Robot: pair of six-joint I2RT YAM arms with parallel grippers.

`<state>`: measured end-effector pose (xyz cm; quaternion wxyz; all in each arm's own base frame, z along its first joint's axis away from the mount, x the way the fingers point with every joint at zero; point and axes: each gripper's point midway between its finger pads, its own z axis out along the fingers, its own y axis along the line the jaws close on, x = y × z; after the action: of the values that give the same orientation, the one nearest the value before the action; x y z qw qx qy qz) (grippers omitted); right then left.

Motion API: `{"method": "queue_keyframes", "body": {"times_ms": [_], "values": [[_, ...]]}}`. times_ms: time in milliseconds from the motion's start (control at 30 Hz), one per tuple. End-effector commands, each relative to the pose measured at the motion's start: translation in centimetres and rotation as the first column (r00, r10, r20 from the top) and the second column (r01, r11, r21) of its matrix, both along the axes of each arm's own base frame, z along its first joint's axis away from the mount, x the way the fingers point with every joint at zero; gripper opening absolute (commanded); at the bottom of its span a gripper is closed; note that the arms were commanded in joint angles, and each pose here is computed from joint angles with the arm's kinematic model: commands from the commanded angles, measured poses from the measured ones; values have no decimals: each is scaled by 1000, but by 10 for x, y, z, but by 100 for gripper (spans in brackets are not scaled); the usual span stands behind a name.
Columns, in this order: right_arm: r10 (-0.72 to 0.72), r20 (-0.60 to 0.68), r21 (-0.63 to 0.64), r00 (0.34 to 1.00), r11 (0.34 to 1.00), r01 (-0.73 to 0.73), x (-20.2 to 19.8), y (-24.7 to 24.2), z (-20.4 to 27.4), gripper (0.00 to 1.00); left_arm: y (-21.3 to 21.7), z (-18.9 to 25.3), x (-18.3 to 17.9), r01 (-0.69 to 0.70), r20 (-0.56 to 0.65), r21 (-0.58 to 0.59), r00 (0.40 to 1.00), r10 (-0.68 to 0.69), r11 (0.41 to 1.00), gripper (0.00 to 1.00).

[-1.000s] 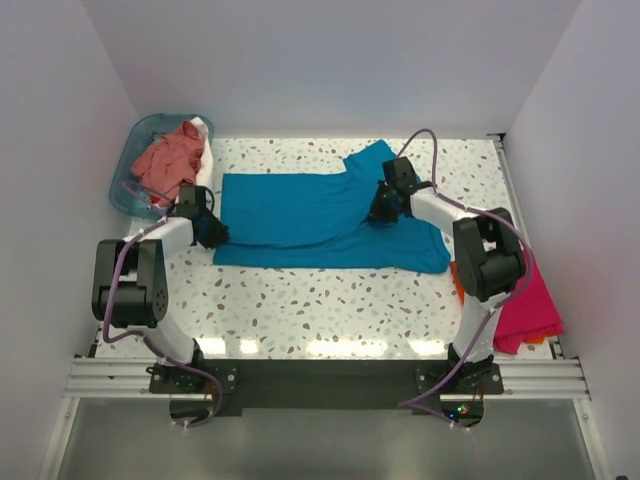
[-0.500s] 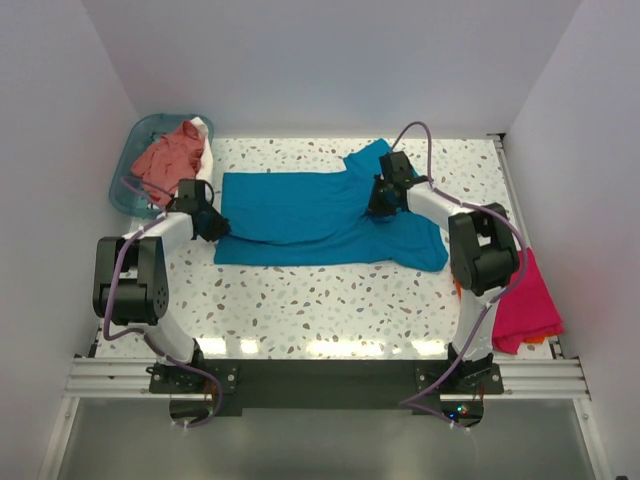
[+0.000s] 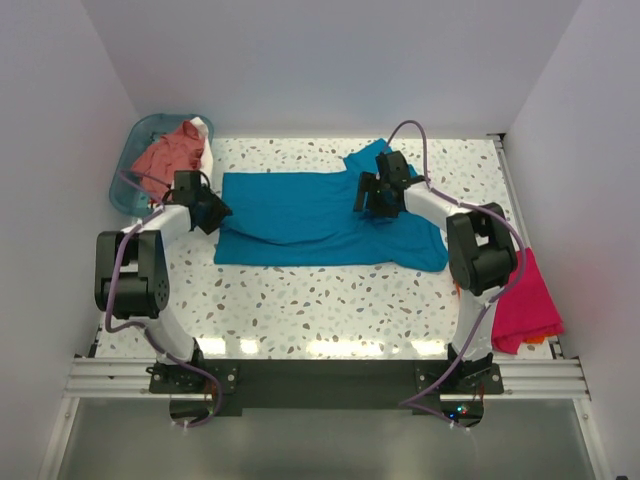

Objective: Fold and stack the t-shirts
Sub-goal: Fold the tshirt

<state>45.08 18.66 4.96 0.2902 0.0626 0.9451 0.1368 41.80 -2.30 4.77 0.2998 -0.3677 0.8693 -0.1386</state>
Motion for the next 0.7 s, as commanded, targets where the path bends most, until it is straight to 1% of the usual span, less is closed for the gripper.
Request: {"method": "queue_keyframes", "body": {"times_ms": [0,33,100,233,333,367,400,467,500,567,600,633,667], "values": [[3,110,-1,994,1000,-3,16,1,40,75,1,30,32,23,124,-22,992,-20,999,54],[3,111,-3,994,1000,-2,15,1,42,75,1,33,33,28,135,-19,991,-25,999,60],[-7,121,-9,993,1000,8,15,-2,47,75,0,40,32,39,154,-17,988,-36,999,65],[-48,153,-5,987,999,50,12,-8,61,74,1,47,21,37,164,-2,986,-36,999,69],[-85,180,-11,980,996,88,8,-17,69,72,6,52,6,13,164,22,986,-17,1000,72],[-91,179,-14,980,995,95,5,-19,68,71,6,55,-2,11,171,27,985,-15,1000,72],[-96,177,-13,980,995,99,3,-20,68,67,11,57,-5,-7,172,44,985,-1,999,72],[-107,167,-10,980,994,110,-3,-23,67,60,11,59,-19,-14,168,56,986,5,998,69],[-108,159,-10,981,994,111,-6,-23,65,49,10,59,-22,-12,168,55,986,3,998,63],[-116,132,-24,984,992,120,-12,-25,57,39,3,56,-31,12,147,63,989,-21,998,57],[-113,121,-30,986,993,117,-15,-25,53,30,7,52,-36,0,124,91,992,-12,996,47],[-118,108,-39,987,992,122,-20,-25,47,24,7,48,-39,4,108,107,994,-16,994,40],[-119,99,-46,988,991,124,-21,-26,42,24,-5,45,-42,36,100,111,994,-48,993,40]]}}
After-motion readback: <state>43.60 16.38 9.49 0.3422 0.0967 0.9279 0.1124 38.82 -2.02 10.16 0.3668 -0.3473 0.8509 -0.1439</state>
